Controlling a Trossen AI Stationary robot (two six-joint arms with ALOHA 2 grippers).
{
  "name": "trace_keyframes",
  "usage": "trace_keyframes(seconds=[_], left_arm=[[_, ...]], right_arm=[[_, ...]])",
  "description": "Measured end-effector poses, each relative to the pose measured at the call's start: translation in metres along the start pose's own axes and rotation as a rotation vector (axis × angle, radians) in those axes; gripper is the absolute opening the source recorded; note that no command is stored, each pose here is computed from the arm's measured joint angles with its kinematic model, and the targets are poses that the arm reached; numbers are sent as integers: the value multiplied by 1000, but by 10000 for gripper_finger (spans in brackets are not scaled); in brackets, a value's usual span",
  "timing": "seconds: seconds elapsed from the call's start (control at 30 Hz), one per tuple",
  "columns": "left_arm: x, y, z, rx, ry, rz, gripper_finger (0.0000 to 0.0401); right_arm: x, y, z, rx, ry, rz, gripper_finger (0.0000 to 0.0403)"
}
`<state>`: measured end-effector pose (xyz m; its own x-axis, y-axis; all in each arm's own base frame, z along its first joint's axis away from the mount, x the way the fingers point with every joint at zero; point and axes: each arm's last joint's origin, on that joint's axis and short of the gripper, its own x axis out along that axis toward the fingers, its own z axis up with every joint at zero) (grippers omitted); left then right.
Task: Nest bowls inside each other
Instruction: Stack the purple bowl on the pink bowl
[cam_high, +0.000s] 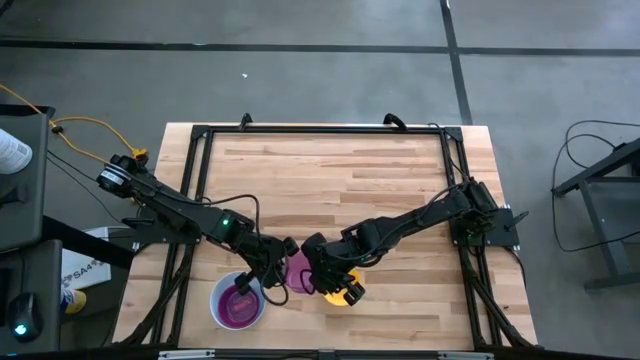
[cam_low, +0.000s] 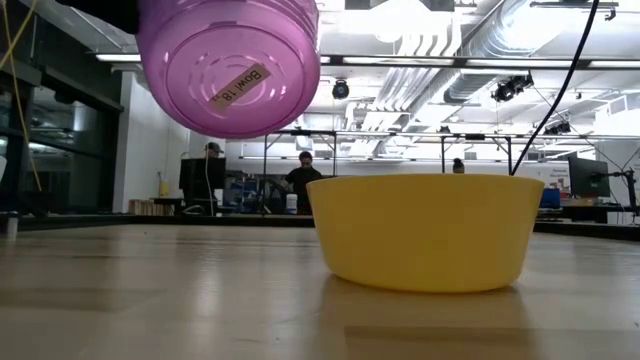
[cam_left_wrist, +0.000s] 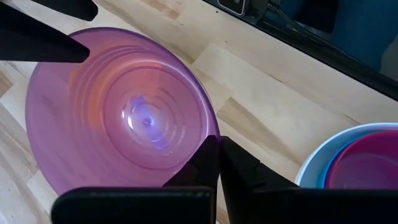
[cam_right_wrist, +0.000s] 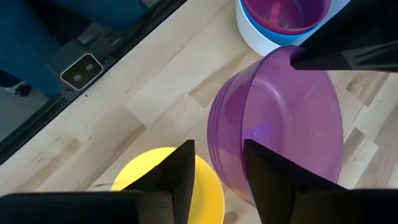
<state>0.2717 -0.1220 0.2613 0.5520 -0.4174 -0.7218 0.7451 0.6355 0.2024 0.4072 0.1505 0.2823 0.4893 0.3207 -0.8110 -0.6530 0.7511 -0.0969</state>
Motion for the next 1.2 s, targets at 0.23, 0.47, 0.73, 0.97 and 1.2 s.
trace_keyframes(seconds=[0.23,0.47,0.73,0.97,1.2], left_arm=[[0,0,0,-10,-3,1,0],[0,1,0,-36,7,29,0],[-3,1,1,-32,-4,43,0],[-5,1,2,-29,-14,39,0],[-5,1,2,-27,-19,37,0]], right_arm=[[0,0,0,-14,5,-2,130],[0,-2,-1,-15,29,-62,130],[0,-3,1,-21,15,-78,130],[0,-2,2,-39,7,-80,130],[0,-2,2,-42,4,-73,130]])
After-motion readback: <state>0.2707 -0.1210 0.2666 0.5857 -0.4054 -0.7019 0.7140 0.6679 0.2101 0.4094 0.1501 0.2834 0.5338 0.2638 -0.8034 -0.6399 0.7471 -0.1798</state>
